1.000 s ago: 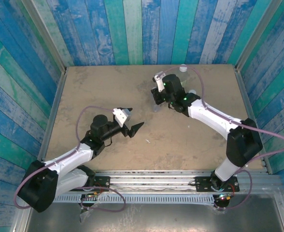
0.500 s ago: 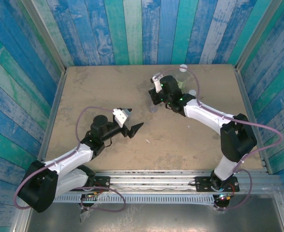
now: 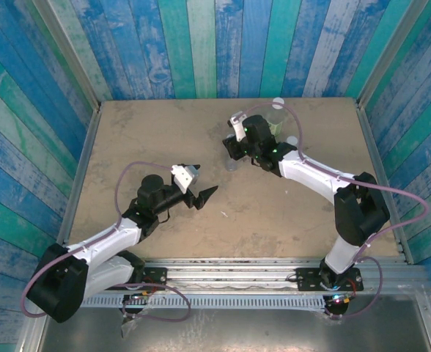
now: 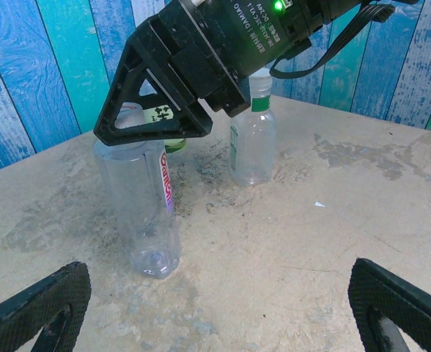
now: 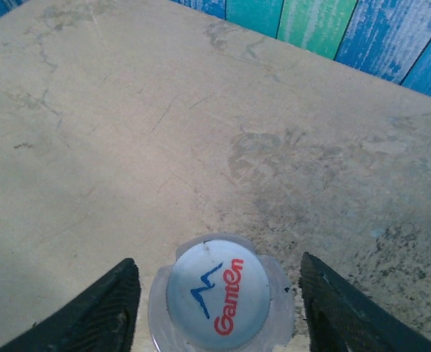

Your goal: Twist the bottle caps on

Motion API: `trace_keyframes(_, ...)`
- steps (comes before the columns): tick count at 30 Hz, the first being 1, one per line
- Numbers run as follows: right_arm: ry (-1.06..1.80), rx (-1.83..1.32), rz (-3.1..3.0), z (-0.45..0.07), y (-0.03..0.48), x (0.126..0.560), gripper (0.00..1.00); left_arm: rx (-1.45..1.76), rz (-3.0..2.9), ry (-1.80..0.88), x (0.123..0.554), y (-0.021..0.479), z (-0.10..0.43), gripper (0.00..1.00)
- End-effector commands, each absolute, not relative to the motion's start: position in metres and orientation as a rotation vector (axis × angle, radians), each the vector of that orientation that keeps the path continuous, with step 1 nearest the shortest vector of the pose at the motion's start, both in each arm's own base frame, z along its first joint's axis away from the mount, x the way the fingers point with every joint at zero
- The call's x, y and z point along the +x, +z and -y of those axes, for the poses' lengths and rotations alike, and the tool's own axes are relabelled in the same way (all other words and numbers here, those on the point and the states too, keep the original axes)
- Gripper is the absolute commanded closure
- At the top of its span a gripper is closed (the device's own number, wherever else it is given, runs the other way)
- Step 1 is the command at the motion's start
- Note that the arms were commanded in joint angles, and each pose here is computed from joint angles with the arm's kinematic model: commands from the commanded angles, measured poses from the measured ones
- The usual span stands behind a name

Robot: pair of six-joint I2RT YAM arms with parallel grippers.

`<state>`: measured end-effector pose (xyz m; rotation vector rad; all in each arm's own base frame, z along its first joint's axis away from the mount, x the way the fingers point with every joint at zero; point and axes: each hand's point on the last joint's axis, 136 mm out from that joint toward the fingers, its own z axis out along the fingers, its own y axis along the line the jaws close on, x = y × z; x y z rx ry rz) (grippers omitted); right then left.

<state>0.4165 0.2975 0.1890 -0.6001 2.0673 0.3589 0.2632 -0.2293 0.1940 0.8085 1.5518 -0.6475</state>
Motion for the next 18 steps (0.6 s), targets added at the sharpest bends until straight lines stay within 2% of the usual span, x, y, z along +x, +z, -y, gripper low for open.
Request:
trace_keyframes(1,0.375,-0.598,-2.015,-0.295,0.218,0.415,0.31,0.805,-1.553,-0.632,0.265,0.191,0.228,0.06)
trace_keyframes(7,0.380,-0.561,-1.963,-0.276,0.254,0.406,0.09,0.748,-1.541,-0.601,0.272,0.202,0.222,0.06)
trace_keyframes(10,0.347,-0.500,-1.944,-0.244,0.270,0.404,0.02,0.731,-1.565,-0.532,0.284,0.205,0.214,0.06)
trace_keyframes(18,0.124,-0.214,-1.902,-0.115,0.272,0.384,0.00,0.543,-1.614,-0.327,0.313,0.207,0.161,0.06)
